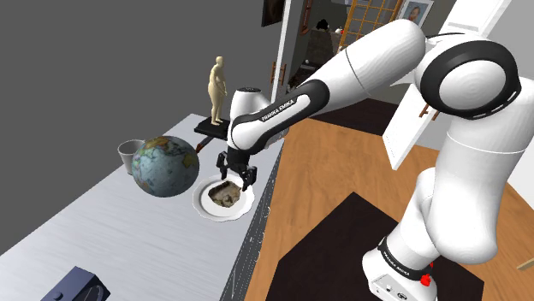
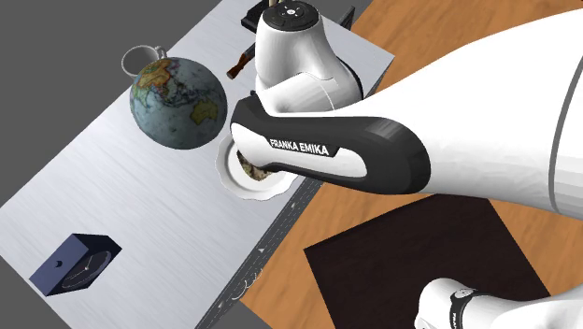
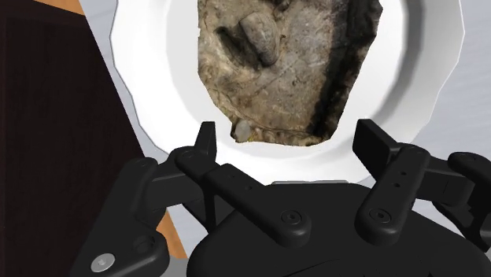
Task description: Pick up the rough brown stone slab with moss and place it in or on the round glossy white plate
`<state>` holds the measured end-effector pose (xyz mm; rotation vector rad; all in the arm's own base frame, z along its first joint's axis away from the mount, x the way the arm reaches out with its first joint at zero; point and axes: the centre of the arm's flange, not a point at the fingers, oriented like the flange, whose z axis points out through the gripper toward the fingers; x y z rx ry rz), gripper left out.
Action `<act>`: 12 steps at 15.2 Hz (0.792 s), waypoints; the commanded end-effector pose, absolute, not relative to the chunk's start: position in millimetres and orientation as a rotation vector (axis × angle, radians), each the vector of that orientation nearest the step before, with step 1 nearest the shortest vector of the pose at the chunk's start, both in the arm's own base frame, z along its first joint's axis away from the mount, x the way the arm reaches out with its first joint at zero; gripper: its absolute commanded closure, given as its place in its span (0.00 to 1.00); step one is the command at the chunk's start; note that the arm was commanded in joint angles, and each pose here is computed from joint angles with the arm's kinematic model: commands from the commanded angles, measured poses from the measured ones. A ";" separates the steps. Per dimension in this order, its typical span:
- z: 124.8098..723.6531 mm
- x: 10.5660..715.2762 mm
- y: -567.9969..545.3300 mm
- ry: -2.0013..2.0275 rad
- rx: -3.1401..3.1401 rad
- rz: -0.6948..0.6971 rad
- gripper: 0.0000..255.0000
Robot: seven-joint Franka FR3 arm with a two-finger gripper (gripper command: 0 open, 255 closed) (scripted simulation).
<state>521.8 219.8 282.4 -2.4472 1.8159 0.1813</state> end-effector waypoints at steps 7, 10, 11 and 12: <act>331.8 523.9 212.7 1.816 -2.447 0.181 0.00; 331.8 523.9 212.7 1.816 -2.447 0.181 0.00; 331.8 523.9 212.7 1.816 -2.447 0.181 0.00; 331.8 523.9 212.7 1.816 -2.447 0.181 0.00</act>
